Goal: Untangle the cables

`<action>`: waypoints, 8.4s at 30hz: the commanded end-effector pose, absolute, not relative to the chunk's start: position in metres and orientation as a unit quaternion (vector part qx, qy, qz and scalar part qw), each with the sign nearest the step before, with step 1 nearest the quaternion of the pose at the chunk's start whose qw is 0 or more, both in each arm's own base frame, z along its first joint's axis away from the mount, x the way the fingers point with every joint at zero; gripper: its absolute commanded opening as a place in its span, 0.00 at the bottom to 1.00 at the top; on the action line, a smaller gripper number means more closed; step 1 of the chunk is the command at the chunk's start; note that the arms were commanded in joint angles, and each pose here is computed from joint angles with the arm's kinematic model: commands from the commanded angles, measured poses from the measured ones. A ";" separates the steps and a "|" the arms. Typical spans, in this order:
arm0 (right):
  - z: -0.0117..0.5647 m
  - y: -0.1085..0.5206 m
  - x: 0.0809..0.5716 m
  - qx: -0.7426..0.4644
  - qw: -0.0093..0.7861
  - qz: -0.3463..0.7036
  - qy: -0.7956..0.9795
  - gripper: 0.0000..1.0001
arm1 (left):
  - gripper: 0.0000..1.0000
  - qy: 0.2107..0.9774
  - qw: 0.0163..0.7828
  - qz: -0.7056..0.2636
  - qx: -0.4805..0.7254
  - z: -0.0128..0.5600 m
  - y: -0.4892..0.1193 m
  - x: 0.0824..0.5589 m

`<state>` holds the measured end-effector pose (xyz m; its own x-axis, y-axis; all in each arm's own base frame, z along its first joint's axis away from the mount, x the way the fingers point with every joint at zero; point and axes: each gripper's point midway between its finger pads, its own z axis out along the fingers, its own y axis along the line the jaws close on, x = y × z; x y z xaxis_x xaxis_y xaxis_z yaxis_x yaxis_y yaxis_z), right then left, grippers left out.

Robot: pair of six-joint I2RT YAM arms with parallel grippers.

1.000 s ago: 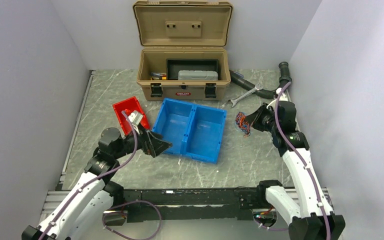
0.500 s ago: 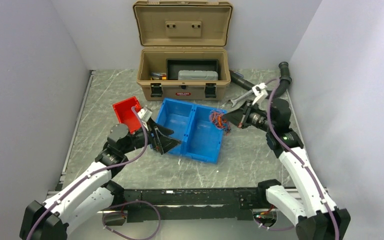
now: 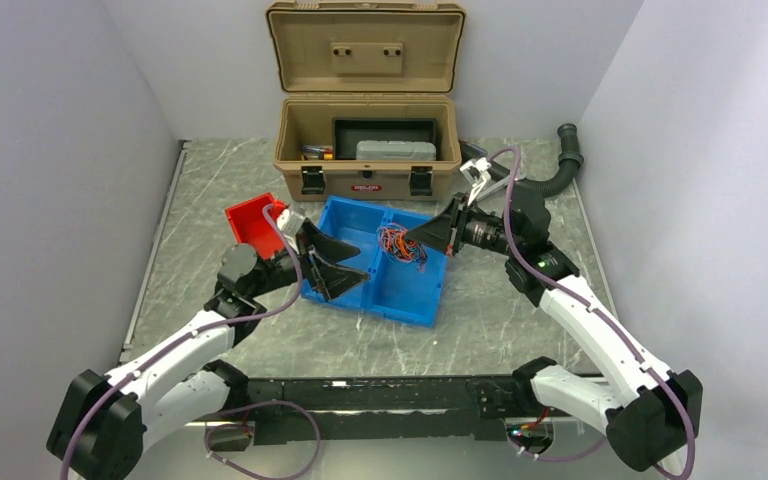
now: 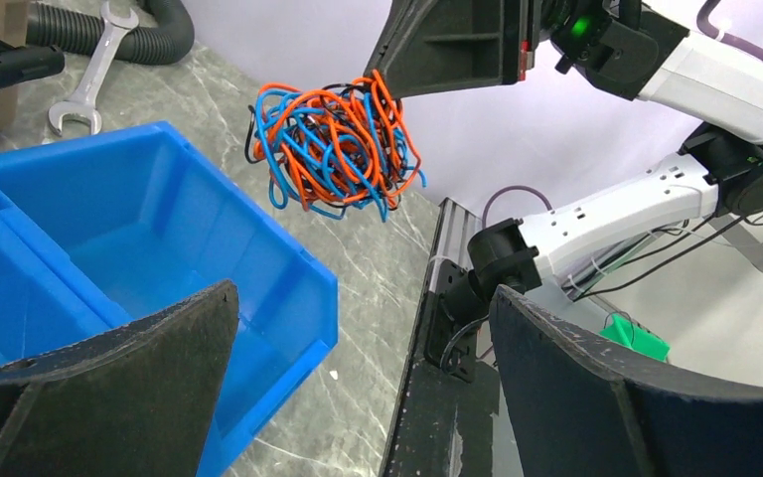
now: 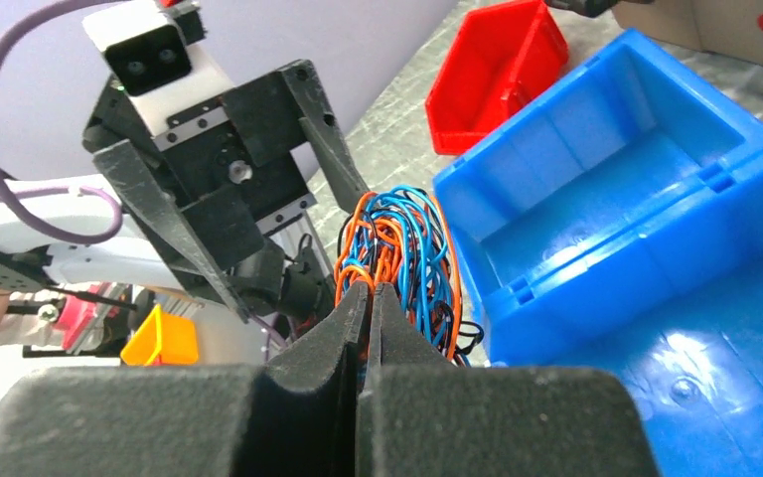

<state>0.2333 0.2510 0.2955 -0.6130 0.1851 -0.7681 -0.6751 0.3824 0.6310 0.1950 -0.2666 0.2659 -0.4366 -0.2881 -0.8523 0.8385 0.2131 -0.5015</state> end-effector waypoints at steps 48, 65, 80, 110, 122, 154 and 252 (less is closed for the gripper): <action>0.106 0.213 0.299 0.077 0.310 0.188 0.929 0.97 | 0.00 0.758 0.555 -0.331 0.090 0.237 -0.180 0.245; 0.063 0.028 0.363 0.261 0.320 0.003 0.911 0.91 | 0.00 0.756 0.552 -0.338 0.096 0.253 -0.181 0.240; 0.210 0.078 0.361 0.104 0.460 0.046 0.880 0.98 | 0.00 0.720 0.527 -0.416 0.176 0.259 -0.218 0.228; 0.268 0.315 0.199 -0.349 0.398 0.584 0.615 0.61 | 0.00 0.659 0.449 -0.556 0.235 0.273 -0.261 0.205; 0.243 0.295 0.246 -0.208 0.467 0.490 0.706 0.00 | 0.40 0.765 0.452 -0.433 0.148 0.234 -0.232 0.239; 0.255 0.310 0.241 -0.172 0.417 0.549 0.704 0.00 | 0.63 0.701 0.422 -0.543 0.189 0.240 -0.271 0.229; 0.254 0.224 0.274 -0.077 0.515 0.299 0.800 0.39 | 0.00 0.721 0.510 -0.467 0.050 0.231 -0.177 0.256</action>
<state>0.2783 0.1944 0.2302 -0.4952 0.2054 -0.8442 -0.2469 0.8983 0.3634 0.2594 -0.1639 0.2027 -0.5027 -0.4376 -0.7455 0.4189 0.6311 -0.6529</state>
